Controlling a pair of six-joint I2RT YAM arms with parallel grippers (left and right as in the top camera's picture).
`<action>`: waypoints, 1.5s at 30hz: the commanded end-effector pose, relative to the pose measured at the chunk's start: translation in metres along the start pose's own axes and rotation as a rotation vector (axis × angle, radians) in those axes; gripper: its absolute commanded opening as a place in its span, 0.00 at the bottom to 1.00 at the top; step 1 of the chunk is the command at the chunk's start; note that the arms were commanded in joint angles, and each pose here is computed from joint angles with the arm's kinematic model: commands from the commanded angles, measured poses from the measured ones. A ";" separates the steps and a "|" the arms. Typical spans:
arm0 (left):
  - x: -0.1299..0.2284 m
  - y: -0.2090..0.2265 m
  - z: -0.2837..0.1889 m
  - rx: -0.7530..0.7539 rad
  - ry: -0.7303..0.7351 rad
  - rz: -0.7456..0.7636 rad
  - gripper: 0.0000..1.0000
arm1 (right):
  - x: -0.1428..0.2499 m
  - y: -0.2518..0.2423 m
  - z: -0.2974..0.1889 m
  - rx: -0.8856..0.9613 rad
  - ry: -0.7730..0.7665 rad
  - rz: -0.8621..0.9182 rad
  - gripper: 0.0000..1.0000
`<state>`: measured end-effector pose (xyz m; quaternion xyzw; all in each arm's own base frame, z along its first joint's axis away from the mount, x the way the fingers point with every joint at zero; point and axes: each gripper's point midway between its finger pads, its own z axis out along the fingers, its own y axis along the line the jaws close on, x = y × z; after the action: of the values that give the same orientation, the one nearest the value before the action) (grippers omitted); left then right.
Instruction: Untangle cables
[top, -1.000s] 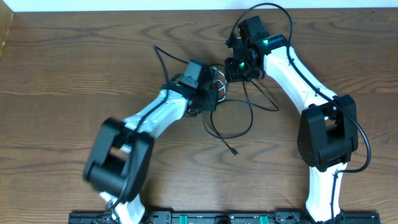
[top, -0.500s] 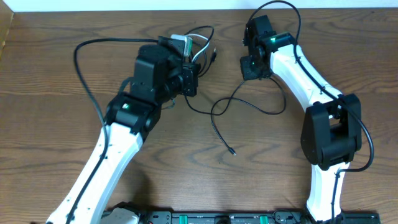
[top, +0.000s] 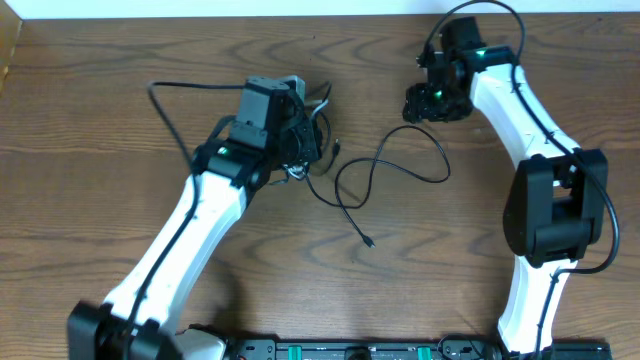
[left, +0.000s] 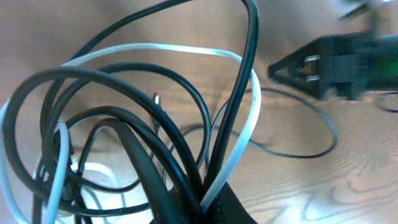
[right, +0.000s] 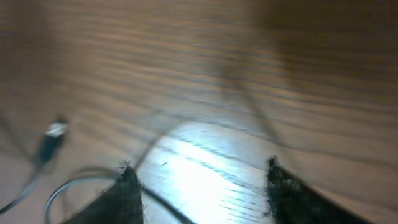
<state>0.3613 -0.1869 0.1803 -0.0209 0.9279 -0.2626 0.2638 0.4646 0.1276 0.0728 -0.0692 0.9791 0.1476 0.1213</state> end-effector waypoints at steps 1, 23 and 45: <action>0.006 -0.008 0.006 0.067 0.056 -0.088 0.21 | -0.004 0.044 -0.036 -0.265 -0.057 -0.135 0.72; 0.022 0.077 0.003 -0.123 0.192 -0.235 0.56 | 0.054 0.154 -0.019 -0.362 0.108 -0.349 0.84; 0.091 0.142 0.094 -0.246 0.476 -0.344 0.44 | -0.004 0.170 -0.029 -0.204 -0.112 -0.247 0.95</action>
<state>0.3422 -0.1322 0.0098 -0.1494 0.9659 -0.2111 -0.0145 0.4163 0.2847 0.0956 -0.2123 0.9440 0.2158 0.1312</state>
